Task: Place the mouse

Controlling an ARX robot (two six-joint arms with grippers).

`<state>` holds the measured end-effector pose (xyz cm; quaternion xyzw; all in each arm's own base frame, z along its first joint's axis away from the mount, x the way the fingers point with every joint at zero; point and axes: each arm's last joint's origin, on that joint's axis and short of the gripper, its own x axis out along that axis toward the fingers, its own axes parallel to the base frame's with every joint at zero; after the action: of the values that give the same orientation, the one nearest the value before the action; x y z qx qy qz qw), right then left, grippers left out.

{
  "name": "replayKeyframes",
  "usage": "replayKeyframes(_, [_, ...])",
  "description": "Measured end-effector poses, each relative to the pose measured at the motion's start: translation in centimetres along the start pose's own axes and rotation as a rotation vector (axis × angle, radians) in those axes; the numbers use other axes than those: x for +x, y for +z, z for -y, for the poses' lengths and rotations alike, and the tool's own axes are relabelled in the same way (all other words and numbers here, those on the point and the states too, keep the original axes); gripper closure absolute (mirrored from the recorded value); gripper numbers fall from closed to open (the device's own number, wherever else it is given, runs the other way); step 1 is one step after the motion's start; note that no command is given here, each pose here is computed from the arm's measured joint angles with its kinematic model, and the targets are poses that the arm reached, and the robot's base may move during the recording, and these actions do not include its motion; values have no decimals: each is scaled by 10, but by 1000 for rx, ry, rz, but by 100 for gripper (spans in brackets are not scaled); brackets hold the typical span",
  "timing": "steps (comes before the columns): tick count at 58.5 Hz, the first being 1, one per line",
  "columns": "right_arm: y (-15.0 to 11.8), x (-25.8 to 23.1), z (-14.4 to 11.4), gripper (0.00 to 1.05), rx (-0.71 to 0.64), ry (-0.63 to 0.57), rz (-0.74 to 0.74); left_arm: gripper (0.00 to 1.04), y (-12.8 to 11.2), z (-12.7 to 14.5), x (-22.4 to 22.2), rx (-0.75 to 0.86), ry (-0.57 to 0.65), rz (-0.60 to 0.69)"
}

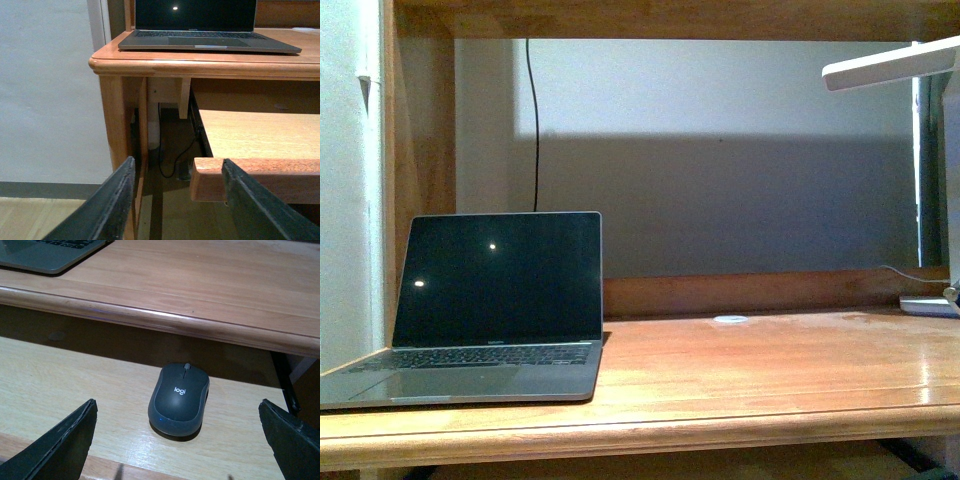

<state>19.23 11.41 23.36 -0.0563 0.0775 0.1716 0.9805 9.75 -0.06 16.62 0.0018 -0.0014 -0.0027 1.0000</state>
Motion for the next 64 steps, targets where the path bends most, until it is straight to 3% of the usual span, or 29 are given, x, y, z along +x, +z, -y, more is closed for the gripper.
replayKeyframes(7, [4, 22, -10, 7, -37, -75, -94, 24, 0, 0, 0, 0, 1, 0])
replayKeyframes(14, [11, 52, -28, 7, -60, -50, -154, 6, 0, 0, 0, 0, -1, 0])
replayKeyframes(20, [0, 61, -31, 7, -69, -59, -213, 8, 0, 0, 0, 0, 3, 0])
replayKeyframes(64, [9, 86, -28, 7, -57, -121, -317, 8, 0, 0, 0, 0, 0, 1])
